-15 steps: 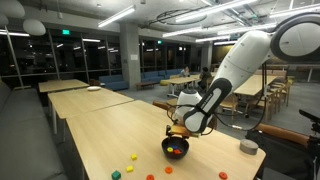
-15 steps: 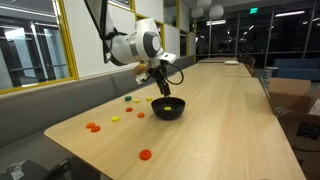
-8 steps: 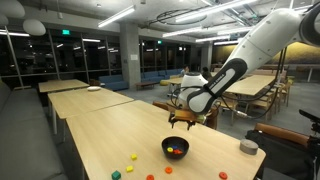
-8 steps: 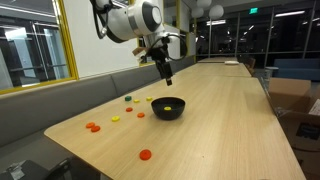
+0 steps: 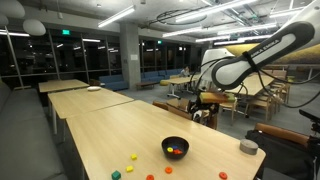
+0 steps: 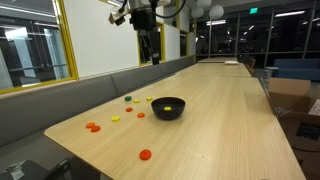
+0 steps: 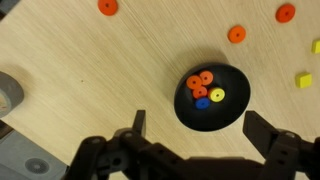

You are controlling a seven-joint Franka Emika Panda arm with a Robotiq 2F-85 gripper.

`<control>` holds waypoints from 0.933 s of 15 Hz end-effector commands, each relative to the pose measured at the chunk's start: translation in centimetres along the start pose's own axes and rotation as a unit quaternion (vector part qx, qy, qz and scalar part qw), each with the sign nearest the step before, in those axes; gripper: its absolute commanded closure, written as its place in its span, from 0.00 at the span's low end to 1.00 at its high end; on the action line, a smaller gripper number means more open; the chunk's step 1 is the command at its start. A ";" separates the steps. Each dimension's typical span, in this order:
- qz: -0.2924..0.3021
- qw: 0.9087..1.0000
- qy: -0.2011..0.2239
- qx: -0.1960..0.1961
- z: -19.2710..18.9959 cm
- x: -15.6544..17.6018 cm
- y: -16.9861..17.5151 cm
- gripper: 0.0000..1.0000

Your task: Put some of the discs on the table in the bowl

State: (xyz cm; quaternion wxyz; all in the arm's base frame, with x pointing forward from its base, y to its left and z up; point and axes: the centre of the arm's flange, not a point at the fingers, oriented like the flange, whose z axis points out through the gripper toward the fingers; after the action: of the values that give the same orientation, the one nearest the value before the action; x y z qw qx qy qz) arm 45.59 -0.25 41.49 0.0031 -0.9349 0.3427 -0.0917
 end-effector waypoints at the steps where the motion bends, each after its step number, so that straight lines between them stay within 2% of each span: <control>1: -0.054 0.998 -0.024 0.003 -5.7 -4.9 5.3 0.00; 8: -0.123 0.991 -0.038 -0.022 -11.0 -11.8 13.3 0.00; 13: -0.105 0.993 -0.040 -0.017 -12.9 -13.9 17.0 0.00; 14: -0.111 0.992 -0.047 -0.038 -11.7 -12.2 14.9 0.00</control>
State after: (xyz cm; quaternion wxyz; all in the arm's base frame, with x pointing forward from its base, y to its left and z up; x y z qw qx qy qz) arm 24.84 -3.13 49.92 -0.0262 -0.9700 0.2392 -0.0342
